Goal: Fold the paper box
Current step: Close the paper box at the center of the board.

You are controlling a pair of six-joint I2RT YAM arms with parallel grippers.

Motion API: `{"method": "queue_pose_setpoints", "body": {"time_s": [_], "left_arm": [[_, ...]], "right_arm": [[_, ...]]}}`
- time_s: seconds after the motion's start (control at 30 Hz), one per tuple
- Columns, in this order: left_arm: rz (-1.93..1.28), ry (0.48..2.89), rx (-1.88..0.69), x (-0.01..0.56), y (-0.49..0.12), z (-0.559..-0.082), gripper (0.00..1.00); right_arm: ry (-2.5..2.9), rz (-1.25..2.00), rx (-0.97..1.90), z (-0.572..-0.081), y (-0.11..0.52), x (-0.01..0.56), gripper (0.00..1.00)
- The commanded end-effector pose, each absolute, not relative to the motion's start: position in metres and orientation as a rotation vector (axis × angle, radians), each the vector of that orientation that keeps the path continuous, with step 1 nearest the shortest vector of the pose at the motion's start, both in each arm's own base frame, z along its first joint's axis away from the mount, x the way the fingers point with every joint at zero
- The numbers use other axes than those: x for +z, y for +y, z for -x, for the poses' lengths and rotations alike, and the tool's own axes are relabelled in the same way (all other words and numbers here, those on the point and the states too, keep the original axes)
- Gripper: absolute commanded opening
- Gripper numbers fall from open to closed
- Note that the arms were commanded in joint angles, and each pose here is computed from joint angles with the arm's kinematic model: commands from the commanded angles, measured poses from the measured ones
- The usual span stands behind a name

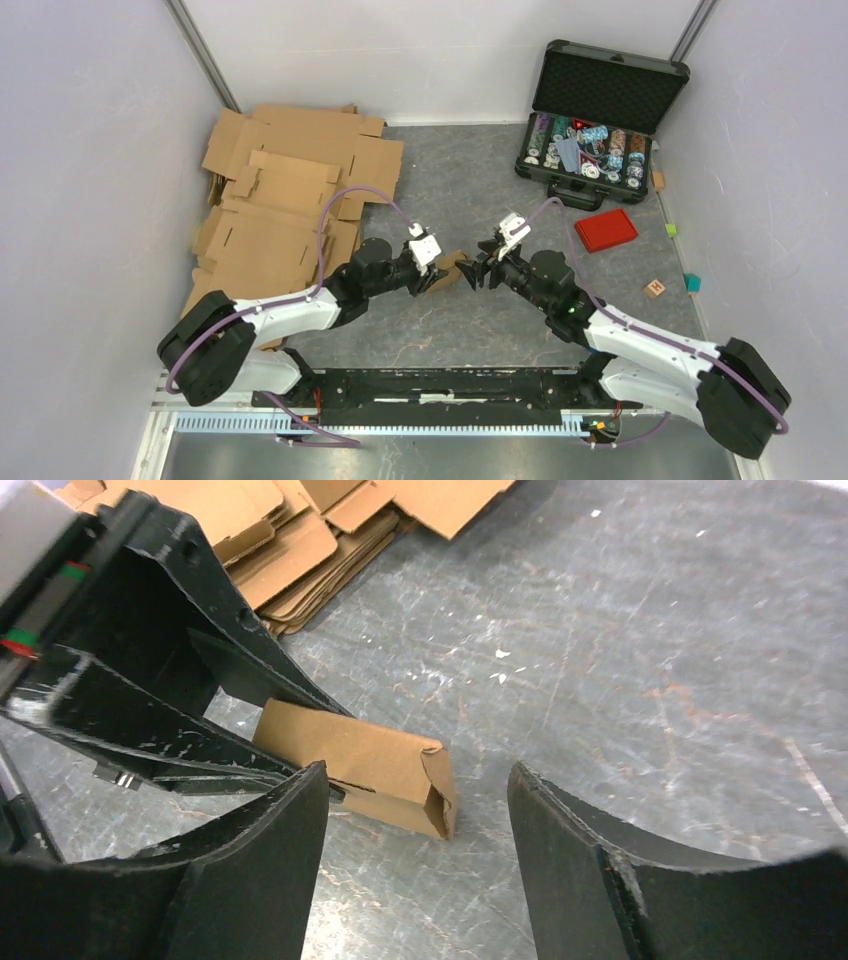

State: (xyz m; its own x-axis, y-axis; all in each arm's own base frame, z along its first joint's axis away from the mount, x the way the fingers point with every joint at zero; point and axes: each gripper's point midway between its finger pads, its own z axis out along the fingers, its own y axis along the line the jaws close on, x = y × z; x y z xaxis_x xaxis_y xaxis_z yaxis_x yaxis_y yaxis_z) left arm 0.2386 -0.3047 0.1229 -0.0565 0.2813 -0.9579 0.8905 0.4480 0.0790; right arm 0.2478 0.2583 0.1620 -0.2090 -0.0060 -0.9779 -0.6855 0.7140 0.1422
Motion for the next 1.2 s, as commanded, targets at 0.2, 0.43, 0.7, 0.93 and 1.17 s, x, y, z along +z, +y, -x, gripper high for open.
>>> {"method": "queue_pose_setpoints", "body": {"time_s": [0.2, 0.43, 0.7, 0.93, 1.17], "left_arm": [[-1.199, 1.487, -0.880, 0.127, -0.324, -0.239, 0.28], [-1.278, 1.502, -0.968, 0.112, -0.321, -0.244, 0.29], [-1.275, 1.538, -0.939, 0.108, -0.318, -0.250, 0.30], [-1.245, 1.563, -0.906, 0.108, -0.316, -0.256, 0.30], [-1.240, 1.579, -0.928, 0.106, -0.318, -0.255, 0.30]], "right_arm": [[1.680, 0.422, 0.429, -0.255, 0.199, 0.171, 0.73], [1.821, 0.362, 0.738, -0.259, 0.208, 0.171, 0.75], [1.761, 0.105, 1.266, -0.255, 0.218, 0.187, 0.67], [1.782, -0.185, 1.322, -0.261, 0.209, 0.179, 0.79], [1.826, -0.214, 1.294, -0.266, 0.220, 0.175, 0.78]]}}
